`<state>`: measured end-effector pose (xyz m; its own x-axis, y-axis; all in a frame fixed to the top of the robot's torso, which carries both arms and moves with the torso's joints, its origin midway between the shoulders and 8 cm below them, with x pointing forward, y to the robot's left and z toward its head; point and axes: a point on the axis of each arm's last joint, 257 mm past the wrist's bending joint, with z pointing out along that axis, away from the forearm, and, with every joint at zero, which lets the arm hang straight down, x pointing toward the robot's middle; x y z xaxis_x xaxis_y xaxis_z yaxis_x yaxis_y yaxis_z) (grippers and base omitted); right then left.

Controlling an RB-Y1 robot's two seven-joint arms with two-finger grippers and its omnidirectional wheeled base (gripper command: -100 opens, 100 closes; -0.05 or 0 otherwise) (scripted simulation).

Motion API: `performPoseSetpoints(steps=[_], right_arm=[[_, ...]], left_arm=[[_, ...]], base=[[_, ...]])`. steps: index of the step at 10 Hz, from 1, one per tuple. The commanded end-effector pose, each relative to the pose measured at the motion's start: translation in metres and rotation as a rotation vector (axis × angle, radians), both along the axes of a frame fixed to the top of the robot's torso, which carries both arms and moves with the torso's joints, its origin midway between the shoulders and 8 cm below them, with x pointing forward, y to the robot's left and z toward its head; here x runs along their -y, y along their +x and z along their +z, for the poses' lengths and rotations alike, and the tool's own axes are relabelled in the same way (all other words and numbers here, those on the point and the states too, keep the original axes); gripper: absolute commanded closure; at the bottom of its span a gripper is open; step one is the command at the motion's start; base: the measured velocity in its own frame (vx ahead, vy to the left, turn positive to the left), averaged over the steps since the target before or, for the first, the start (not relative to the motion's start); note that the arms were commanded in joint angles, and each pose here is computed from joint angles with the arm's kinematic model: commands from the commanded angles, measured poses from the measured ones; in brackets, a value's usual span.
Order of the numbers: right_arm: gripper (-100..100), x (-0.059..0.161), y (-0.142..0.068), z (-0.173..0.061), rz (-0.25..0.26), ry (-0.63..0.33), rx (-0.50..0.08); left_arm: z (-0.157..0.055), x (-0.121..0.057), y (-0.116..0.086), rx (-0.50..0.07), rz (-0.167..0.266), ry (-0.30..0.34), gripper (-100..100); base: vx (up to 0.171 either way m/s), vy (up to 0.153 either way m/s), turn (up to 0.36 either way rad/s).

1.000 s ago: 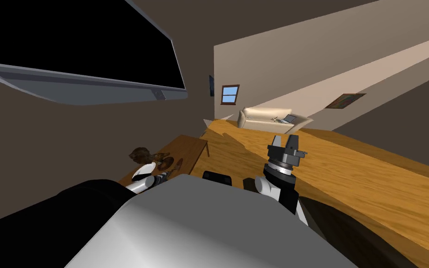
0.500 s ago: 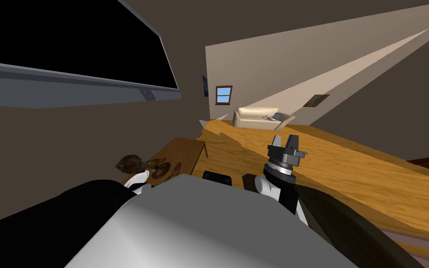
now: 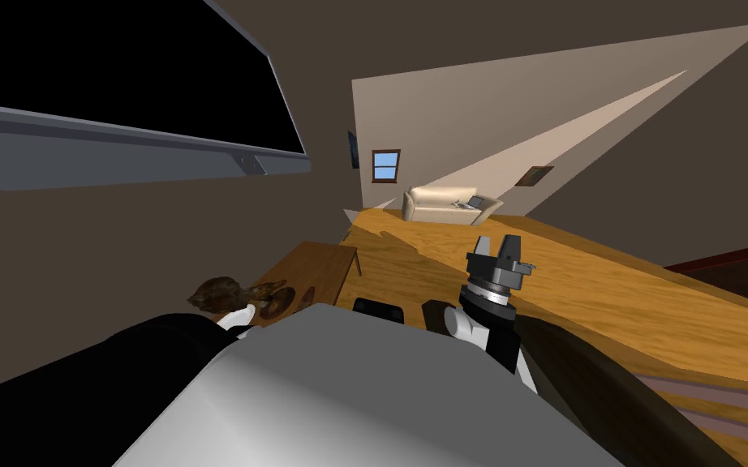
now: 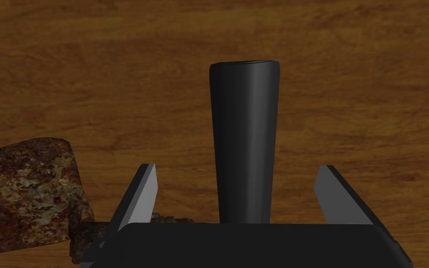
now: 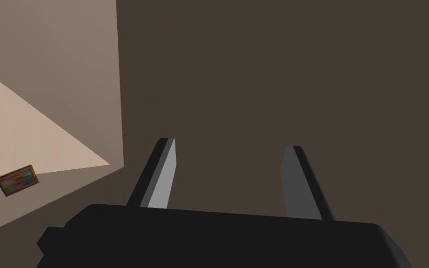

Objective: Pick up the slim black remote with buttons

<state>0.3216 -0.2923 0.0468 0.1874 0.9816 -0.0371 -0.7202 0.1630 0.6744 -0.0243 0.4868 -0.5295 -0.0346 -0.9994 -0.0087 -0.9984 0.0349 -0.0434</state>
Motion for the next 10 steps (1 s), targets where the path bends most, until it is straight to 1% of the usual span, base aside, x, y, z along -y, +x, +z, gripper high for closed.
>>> performPoseSetpoints(steps=[1,3,4,5,9,10], right_arm=[[0,0.0,0.0,0.0,0.0,0.0,0.0],[0,0.0,0.0,0.0,0.0,0.0,0.0],[0,0.0,0.0,0.0,0.0,0.0,0.0],[0,0.0,0.0,0.0,0.0,0.0,0.0],[0,0.0,0.0,0.0,0.0,0.0,0.0],[0,0.0,0.0,0.0,0.0,0.0,0.0]], left_arm=[[-0.009,0.004,0.005,0.004,0.007,0.002,-100],[-0.02,0.01,0.012,0.01,0.014,0.005,-100],[-0.015,0.008,0.009,0.007,0.011,0.003,-100],[-0.016,0.008,0.009,0.008,0.012,0.004,100],[-0.016,0.008,0.008,0.006,0.015,0.003,100],[-0.016,0.008,0.008,0.006,0.015,0.003,0]], base=[[-0.03,0.015,-0.05],[-0.062,0.029,-0.051],[-0.03,0.012,-0.011],[-0.005,0.003,0.001],[-0.001,0.0,0.003],[0.0,0.0,0.0]])
